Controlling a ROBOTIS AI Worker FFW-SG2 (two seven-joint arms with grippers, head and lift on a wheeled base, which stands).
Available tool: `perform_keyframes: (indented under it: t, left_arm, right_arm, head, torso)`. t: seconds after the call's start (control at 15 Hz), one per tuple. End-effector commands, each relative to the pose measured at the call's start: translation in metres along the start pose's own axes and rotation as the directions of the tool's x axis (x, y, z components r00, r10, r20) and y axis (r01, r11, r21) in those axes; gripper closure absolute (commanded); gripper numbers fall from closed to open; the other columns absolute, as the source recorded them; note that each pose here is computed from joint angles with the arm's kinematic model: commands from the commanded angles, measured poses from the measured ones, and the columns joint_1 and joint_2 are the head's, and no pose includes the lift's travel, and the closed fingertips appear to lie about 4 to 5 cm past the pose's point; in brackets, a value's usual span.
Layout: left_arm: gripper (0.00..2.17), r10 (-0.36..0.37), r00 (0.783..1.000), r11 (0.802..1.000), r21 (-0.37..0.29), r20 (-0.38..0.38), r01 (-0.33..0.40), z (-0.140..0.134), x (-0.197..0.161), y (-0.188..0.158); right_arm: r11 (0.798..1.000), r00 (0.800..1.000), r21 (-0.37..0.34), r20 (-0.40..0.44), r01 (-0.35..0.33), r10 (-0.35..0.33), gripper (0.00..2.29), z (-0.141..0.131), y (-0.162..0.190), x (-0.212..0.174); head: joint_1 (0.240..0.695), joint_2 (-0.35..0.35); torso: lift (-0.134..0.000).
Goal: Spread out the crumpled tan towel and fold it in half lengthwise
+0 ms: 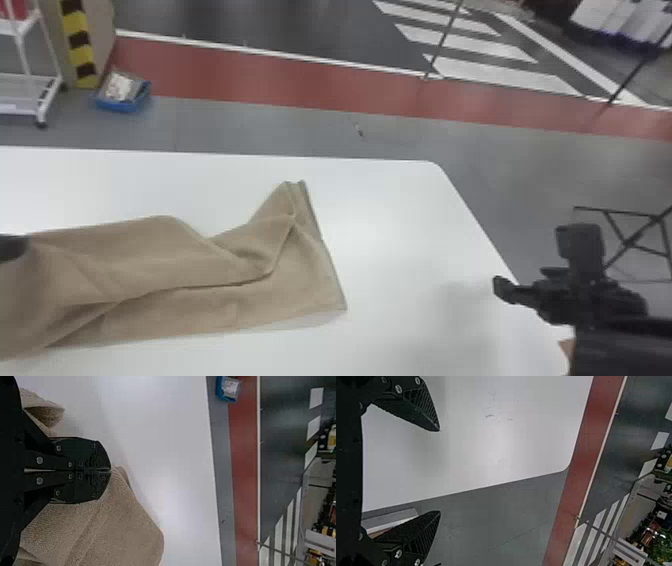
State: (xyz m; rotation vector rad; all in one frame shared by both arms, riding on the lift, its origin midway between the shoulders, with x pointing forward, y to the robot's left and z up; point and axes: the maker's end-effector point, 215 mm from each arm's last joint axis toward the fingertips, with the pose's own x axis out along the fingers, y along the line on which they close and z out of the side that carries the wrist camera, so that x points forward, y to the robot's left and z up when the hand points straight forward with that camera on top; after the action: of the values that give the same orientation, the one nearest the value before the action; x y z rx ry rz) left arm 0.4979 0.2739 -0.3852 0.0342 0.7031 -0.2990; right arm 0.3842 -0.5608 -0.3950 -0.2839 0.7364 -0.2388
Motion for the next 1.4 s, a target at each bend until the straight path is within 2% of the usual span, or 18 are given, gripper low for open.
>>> perform_keyframes:
  t: [0.0,0.13,0.27,0.4,0.47,0.53,0.67,0.73,0.8,1.0,1.13,1.2,1.27,1.33]
  left_arm:
    - [1.85,0.092,0.99,0.995,0.04,0.108,-0.096,0.046,-0.028,0.006]
    - [1.85,0.187,0.961,0.978,0.052,0.204,-0.201,0.083,-0.059,0.02]
    - [1.85,0.277,0.925,0.955,0.029,0.259,-0.294,0.084,-0.09,0.021]
    - [1.85,0.262,0.909,0.953,0.061,0.325,-0.297,0.073,-0.105,-0.009]
    - [1.85,0.216,0.907,0.959,0.095,0.362,-0.266,0.068,-0.106,-0.035]
    - [1.85,0.181,0.912,0.964,0.119,0.368,-0.239,0.059,-0.102,-0.053]
    - [1.85,0.134,0.95,0.975,0.135,0.282,-0.178,0.018,-0.075,-0.076]
    - [1.85,0.142,0.954,0.974,0.134,0.262,-0.182,0.009,-0.068,-0.074]
    - [1.85,0.155,0.951,0.972,0.13,0.267,-0.195,0.011,-0.066,-0.07]
    - [1.85,0.192,0.923,0.962,0.122,0.332,-0.244,0.05,-0.076,-0.051]
    - [1.85,0.258,0.919,0.953,0.078,0.298,-0.293,0.063,-0.079,-0.021]
    - [1.85,0.311,0.914,0.941,0.051,0.259,-0.334,0.061,-0.073,0.003]
    - [1.84,0.345,0.92,0.934,0.022,0.187,-0.355,0.05,-0.056,0.021]
    - [1.73,0.375,0.92,0.926,0.001,0.109,-0.378,0.035,-0.037,0.036]
  right_arm:
    - [1.0,1.0,0.0,0.002,-0.001,0.001,0.16,0.001,0.0,0.0]
    - [1.0,1.0,0.004,0.0,0.006,-0.006,0.16,-0.001,-0.004,-0.002]
    - [1.0,1.0,-0.007,0.013,0.007,-0.007,0.16,0.0,-0.006,-0.002]
    - [1.0,1.0,-0.013,0.01,-0.001,0.001,0.16,-0.003,-0.002,0.0]
    - [1.0,1.0,-0.014,0.006,-0.009,0.009,0.16,-0.004,0.003,0.002]
    - [1.0,1.0,-0.014,0.002,-0.015,0.015,0.16,-0.006,0.006,0.003]
    - [1.0,1.0,-0.022,0.007,-0.022,0.023,0.16,-0.006,0.011,0.005]
    - [0.999,1.0,-0.024,0.006,-0.023,0.023,0.16,-0.006,0.011,0.005]
    - [0.999,1.0,-0.025,0.003,-0.022,0.022,0.16,-0.008,0.01,0.005]
    - [0.999,1.0,-0.037,0.011,-0.016,0.017,0.16,-0.008,0.008,0.004]
    - [0.999,1.0,-0.043,0.01,-0.017,0.017,0.16,-0.011,0.007,0.002]
    - [0.999,1.0,-0.05,0.012,-0.016,0.017,0.16,-0.011,0.007,0.002]
    - [0.998,1.0,-0.056,0.014,-0.02,0.021,0.16,-0.011,0.009,0.002]
    - [0.998,1.0,-0.058,0.016,-0.025,0.026,0.16,-0.01,0.013,0.003]
  head:
    - [0.695,-0.35]
    - [0.695,-0.339]
    - [0.695,-0.323]
    - [0.695,-0.313]
    - [0.695,-0.32]
    - [0.695,-0.334]
    - [0.695,-0.35]
    - [0.695,-0.35]
    - [0.695,-0.35]
    - [0.695,-0.35]
    - [0.695,-0.35]
    - [0.695,-0.35]
    - [0.695,-0.35]
    - [0.695,-0.35]
  torso:
    - [-0.124]
    - [-0.124]
    - [-0.124]
    - [-0.124]
    - [-0.124]
    - [-0.124]
    - [-0.124]
    - [-0.124]
    - [-0.124]
    - [-0.124]
    - [-0.124]
    - [-0.124]
    - [-0.124]
    - [-0.124]
